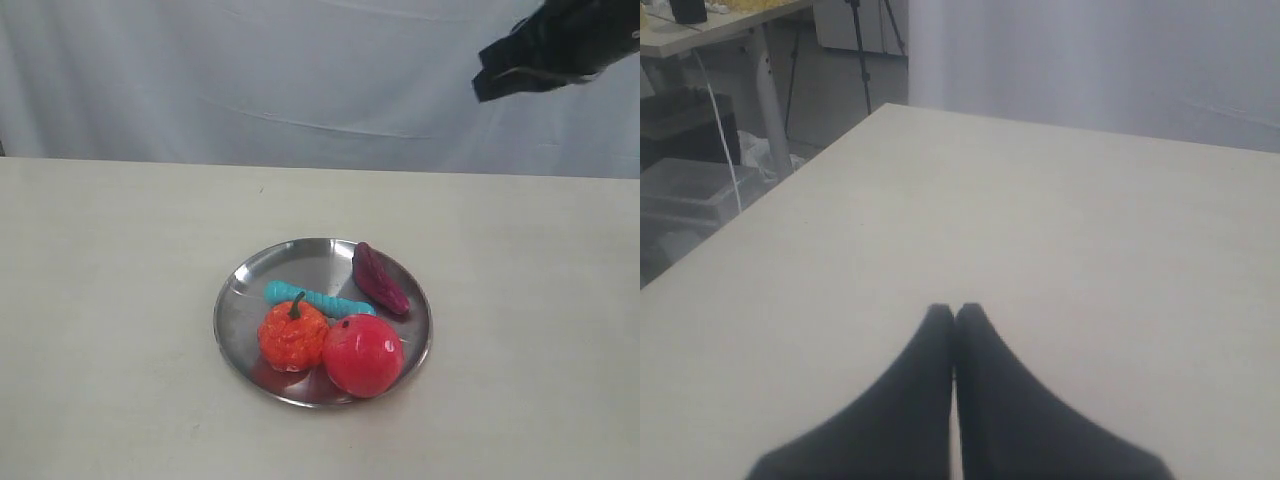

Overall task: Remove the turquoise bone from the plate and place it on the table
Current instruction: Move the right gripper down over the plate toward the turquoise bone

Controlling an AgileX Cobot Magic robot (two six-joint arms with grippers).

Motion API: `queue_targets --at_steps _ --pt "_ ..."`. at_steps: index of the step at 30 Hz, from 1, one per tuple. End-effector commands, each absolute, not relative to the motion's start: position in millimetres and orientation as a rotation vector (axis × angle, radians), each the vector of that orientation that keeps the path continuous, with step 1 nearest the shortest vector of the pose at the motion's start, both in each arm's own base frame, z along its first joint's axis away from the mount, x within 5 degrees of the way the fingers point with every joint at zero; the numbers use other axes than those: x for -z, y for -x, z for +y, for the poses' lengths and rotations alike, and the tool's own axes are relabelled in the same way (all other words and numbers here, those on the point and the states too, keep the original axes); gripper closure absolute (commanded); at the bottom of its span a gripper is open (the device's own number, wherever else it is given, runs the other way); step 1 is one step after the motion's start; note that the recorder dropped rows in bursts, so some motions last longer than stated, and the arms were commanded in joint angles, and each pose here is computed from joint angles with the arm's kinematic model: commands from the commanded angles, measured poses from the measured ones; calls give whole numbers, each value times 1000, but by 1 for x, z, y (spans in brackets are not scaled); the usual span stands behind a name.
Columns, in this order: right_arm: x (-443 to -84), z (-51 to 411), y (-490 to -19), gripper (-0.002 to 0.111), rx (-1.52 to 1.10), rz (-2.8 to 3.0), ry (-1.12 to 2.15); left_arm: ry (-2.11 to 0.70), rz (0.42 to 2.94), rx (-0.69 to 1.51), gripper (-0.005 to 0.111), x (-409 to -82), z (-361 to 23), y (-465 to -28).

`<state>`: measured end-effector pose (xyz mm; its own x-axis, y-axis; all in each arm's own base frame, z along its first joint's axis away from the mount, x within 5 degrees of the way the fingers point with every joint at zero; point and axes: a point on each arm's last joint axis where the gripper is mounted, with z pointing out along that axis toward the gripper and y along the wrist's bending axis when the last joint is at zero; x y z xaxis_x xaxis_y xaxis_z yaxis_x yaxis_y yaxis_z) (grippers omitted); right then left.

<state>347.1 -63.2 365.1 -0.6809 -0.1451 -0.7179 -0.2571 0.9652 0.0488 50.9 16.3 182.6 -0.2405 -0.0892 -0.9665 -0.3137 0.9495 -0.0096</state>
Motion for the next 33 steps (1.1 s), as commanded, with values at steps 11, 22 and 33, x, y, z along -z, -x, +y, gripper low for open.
queue_targets --at_steps 11,22,33 --pt "-261 -1 -439 63 -307 2343 774 304 1806 -214 107 -182 16 -51" --pt "-201 49 -457 62 -153 2402 999 304 1806 -214 107 -182 16 -51" --pt "-169 48 -462 62 -167 2465 1004 304 1806 -214 107 -182 16 -51"
